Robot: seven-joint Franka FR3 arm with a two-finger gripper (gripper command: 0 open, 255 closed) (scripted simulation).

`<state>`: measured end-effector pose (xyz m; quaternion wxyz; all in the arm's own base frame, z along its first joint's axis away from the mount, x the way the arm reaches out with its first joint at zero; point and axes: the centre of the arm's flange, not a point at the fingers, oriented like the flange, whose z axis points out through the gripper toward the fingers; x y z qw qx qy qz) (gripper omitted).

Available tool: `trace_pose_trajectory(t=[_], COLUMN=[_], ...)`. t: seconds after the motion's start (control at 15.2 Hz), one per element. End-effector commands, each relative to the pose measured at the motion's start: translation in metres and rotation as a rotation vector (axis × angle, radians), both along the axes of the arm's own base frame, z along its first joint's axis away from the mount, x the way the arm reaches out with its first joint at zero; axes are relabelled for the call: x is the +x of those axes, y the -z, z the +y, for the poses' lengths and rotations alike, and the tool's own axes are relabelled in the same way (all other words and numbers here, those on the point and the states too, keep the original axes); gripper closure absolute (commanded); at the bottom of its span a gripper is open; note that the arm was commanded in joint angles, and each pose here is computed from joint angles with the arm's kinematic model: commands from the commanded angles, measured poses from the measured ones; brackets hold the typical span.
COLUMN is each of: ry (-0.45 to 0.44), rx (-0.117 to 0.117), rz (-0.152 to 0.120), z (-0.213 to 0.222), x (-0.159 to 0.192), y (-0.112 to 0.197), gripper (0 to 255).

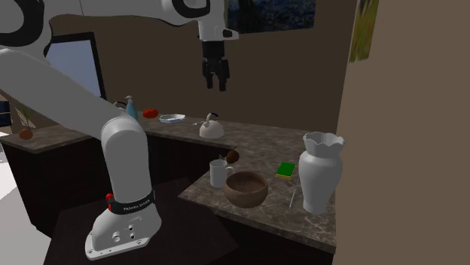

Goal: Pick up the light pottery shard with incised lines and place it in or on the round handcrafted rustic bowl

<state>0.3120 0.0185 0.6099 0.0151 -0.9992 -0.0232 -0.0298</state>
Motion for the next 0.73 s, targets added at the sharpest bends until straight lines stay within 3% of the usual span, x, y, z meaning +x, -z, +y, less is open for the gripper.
trace_pose_trajectory(t=[0.0, 0.66], ry=[0.0, -0.481], rx=[0.0, -0.138], rz=[0.0, 0.086], z=[0.0, 0.066], x=[0.0, 0.074], y=[0.0, 0.106], gripper=[0, 0])
